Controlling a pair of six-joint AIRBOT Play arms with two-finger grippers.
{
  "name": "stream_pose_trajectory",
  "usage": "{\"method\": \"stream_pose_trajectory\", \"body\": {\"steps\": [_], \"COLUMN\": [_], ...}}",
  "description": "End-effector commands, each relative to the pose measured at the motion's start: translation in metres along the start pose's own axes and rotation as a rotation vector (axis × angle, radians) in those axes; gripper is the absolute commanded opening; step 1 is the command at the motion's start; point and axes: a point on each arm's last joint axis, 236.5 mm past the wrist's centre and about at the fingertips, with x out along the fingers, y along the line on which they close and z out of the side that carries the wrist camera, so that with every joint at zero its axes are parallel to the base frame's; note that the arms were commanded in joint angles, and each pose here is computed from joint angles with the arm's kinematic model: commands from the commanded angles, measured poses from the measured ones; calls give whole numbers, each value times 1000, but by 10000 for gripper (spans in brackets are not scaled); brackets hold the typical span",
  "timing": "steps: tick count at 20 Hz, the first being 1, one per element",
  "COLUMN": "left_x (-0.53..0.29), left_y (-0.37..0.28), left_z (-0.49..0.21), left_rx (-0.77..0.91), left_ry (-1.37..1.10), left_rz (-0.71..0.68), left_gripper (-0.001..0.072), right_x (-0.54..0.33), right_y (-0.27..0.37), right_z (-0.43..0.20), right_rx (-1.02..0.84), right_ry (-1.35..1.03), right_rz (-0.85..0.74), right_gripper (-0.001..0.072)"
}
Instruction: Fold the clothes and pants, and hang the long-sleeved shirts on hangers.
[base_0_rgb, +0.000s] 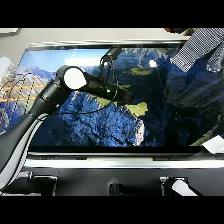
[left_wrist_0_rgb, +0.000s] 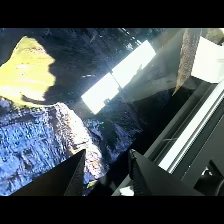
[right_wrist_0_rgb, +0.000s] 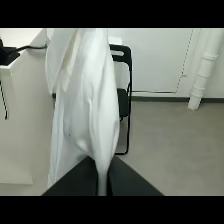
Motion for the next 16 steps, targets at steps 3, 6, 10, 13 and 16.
{"method": "stream_pose_trajectory", "body": {"steps": [3, 6, 10, 13, 16], "left_x": [0, 0, -3, -17, -57], "left_y": [0, 1, 2, 14, 30], "left_z": [0, 1, 2, 13, 33], "left_rx": [-20, -20, -59, -150, -170], "left_ry": [-1, -2, -8, -44, -127], "left_rz": [1, 1, 3, 17, 45], "left_gripper": [329, 331, 339, 558, 558], "right_x": [-1, -16, -48, -79, -115], "right_y": [-3, -20, -56, -87, -106], "right_z": [-11, -9, 3, 25, 68], "right_rx": [45, 82, 128, 194, 307], "right_ry": [59, 81, 79, 20, -133], "right_rz": [19, 8, -1, 12, 108], "right_gripper": [37, 487, 541, 551, 550]}}
